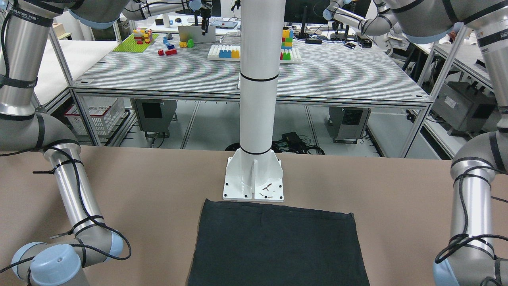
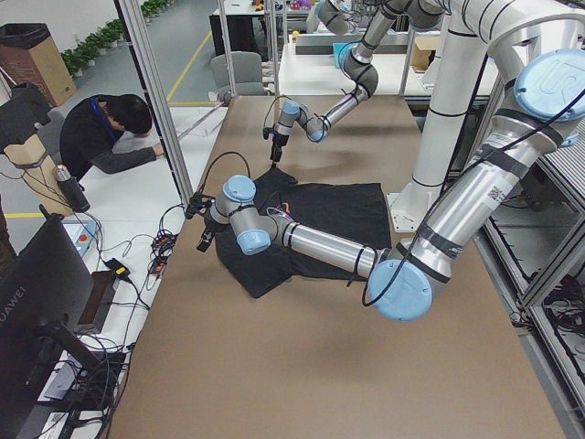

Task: Fold clothes
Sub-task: 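Grasp the sleeve end nearest the right gripper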

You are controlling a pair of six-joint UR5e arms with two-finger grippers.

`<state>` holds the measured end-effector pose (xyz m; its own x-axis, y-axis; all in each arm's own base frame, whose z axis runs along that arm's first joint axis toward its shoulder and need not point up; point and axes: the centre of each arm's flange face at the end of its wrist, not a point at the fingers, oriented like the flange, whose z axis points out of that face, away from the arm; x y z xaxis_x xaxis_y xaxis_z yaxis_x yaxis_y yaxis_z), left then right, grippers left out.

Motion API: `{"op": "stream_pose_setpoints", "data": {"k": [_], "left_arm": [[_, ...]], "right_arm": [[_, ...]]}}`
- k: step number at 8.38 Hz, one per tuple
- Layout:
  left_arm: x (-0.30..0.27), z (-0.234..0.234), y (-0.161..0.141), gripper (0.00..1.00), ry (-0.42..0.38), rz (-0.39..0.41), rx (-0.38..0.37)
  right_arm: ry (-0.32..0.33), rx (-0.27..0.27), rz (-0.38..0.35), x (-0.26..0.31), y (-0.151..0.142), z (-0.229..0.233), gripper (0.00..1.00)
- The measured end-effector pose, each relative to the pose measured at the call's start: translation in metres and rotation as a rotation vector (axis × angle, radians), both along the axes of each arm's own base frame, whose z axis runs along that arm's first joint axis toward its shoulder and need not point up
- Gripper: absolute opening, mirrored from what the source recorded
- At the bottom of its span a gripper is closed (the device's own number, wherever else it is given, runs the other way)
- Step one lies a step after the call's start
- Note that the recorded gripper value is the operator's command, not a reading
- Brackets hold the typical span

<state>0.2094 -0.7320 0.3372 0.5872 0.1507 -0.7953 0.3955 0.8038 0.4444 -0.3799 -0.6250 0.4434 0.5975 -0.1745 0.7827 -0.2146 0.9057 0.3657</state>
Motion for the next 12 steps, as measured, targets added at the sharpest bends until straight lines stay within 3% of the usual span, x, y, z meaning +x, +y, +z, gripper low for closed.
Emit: {"op": "stream_pose_setpoints", "data": {"k": [1,3,4,12], "left_arm": [[0.000,0.000,0.000,0.94,0.000,0.000,0.000],[0.000,0.000,0.000,0.95,0.000,-0.001,0.000],[0.000,0.000,0.000,0.95,-0.001,-0.002,0.001],[-0.001,0.001,-0.001,0.94,-0.003,-0.009,-0.002]], "right_arm": [[0.001,-0.002,0.000,-0.004,0.003,0.003,0.89],[-0.001,-0.011,0.002,-0.009,0.006,0.005,0.24],[-0.010,-0.029,0.010,-0.012,0.008,0.004,0.00],[-0.052,-0.042,0.009,-0.014,0.002,-0.020,0.00]]}}
